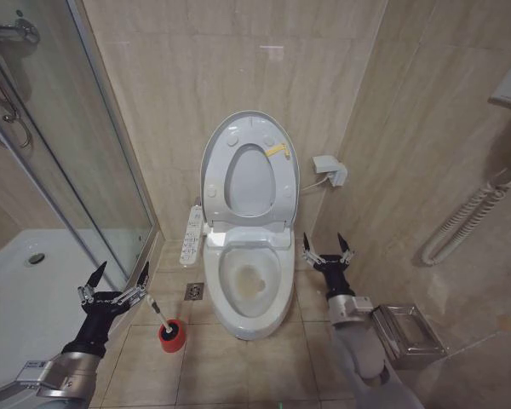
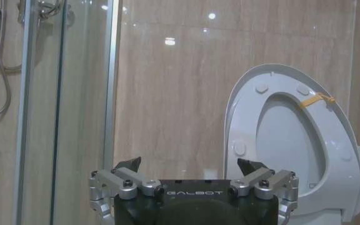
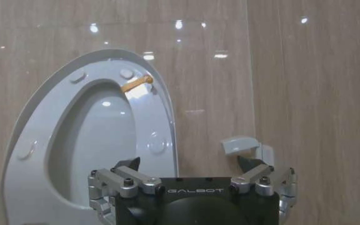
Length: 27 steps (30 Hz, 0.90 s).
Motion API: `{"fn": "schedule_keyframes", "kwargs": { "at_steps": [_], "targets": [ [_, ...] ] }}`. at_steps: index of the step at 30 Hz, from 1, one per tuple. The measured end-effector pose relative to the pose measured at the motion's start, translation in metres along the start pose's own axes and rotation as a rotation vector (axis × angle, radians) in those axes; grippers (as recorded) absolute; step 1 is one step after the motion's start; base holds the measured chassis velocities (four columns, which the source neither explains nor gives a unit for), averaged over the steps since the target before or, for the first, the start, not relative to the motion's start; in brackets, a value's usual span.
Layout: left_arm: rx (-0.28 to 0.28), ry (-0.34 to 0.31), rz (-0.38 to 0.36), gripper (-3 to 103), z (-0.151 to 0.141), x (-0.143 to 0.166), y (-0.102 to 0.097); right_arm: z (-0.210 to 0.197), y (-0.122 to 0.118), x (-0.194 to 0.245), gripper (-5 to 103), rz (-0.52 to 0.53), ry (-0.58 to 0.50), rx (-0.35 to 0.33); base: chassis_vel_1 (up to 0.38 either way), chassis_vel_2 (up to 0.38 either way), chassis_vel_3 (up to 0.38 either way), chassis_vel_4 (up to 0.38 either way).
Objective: Open the toilet lid, clean the toilet bowl with a toilet brush, close the toilet lid, and flush.
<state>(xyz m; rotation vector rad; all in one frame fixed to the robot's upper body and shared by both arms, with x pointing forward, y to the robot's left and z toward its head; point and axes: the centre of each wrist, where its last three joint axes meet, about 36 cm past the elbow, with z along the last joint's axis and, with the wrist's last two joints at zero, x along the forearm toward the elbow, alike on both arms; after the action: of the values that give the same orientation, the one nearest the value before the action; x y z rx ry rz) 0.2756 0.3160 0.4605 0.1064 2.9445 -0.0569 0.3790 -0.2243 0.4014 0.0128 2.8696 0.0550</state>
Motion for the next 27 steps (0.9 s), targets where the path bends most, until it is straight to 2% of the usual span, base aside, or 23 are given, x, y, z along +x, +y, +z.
{"fn": "schedule_keyframes", "kwargs": {
  "at_steps": [8,27],
  "targets": [
    [0.000,0.000,0.000,100,0.000,0.000,0.000,-0.003,0.008,0.019,100,-0.003,0.003,-0.020,0.000,0.000,0.000,0.000],
    [0.000,0.000,0.000,100,0.000,0.000,0.000,-0.016,0.012,0.022,100,0.011,-0.030,-0.035,0.000,0.000,0.000,0.000]
  ]
}}
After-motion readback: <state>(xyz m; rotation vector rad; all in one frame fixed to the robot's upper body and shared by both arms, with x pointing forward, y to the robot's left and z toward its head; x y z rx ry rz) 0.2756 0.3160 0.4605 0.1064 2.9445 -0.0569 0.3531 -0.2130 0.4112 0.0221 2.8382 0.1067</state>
